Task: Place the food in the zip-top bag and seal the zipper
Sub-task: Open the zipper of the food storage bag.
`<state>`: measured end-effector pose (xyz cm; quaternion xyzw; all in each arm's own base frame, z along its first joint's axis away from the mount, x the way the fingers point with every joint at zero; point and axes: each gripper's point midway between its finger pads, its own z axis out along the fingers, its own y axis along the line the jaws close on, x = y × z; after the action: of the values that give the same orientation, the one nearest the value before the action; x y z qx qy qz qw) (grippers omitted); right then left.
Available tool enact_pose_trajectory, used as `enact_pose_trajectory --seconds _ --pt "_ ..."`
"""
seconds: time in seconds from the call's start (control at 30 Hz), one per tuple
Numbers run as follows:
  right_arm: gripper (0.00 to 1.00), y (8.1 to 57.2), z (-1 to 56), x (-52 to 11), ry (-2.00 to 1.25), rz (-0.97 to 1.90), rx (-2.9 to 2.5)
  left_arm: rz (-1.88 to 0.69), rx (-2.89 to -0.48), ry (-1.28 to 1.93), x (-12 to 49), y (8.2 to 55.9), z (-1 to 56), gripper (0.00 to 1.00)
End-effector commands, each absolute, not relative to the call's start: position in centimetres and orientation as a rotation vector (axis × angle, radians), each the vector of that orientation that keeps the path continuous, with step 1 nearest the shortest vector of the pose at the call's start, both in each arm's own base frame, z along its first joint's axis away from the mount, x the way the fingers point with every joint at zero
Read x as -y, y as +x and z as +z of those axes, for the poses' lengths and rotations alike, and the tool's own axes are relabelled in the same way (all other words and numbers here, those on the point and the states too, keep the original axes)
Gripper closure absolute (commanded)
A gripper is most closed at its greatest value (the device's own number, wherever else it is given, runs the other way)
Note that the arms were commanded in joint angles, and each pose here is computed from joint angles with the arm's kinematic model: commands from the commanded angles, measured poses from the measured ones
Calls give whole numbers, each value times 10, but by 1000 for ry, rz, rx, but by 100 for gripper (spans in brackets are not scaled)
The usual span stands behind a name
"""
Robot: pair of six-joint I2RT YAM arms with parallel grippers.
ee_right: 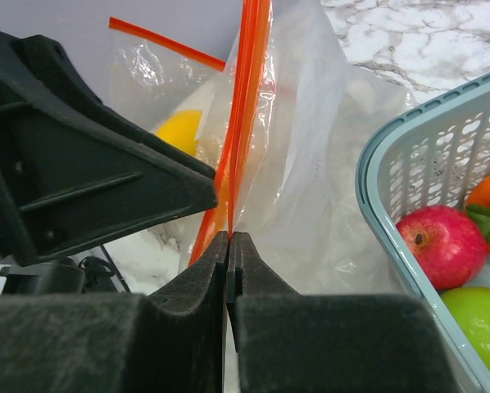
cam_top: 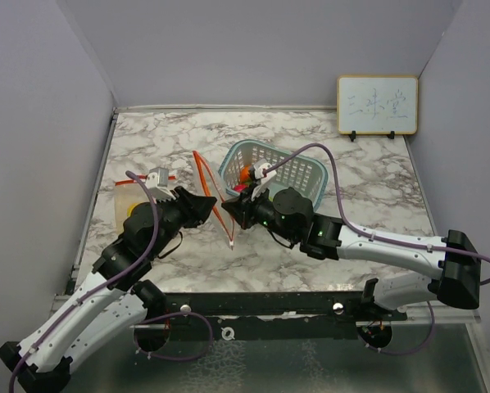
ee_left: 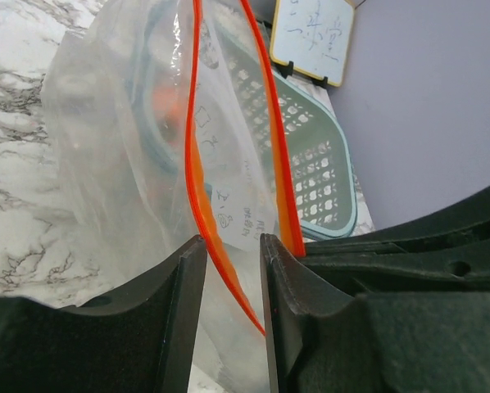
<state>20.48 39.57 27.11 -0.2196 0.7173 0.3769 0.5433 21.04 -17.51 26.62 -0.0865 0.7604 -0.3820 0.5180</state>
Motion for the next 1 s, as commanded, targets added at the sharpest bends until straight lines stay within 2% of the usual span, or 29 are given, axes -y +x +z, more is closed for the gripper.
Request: enact_pose_trajectory --seconds 0.0,0.07,0.2,0.37,0.5,0.8,0.97 --pt "98 194 295 -400 -550 955 -1610 -844 -1872 -255 170 219 252 65" --pt "98 195 295 -398 -553 944 -1610 -807 -1906 -261 167 219 248 65" --pt "98 195 296 -395 -552 935 -1604 -758 -1927 -235 162 219 253 56" --pt "98 196 294 -396 -561 925 -1605 -739 -1943 -238 162 220 258 52" --pt "98 197 291 -393 -551 912 -1611 -770 -1911 -227 162 217 279 48" --pt "98 196 292 -393 -562 913 -1601 -654 -1964 -262 143 213 276 45" --pt "98 196 292 -397 -574 916 -1599 -690 -1970 -273 151 217 264 44"
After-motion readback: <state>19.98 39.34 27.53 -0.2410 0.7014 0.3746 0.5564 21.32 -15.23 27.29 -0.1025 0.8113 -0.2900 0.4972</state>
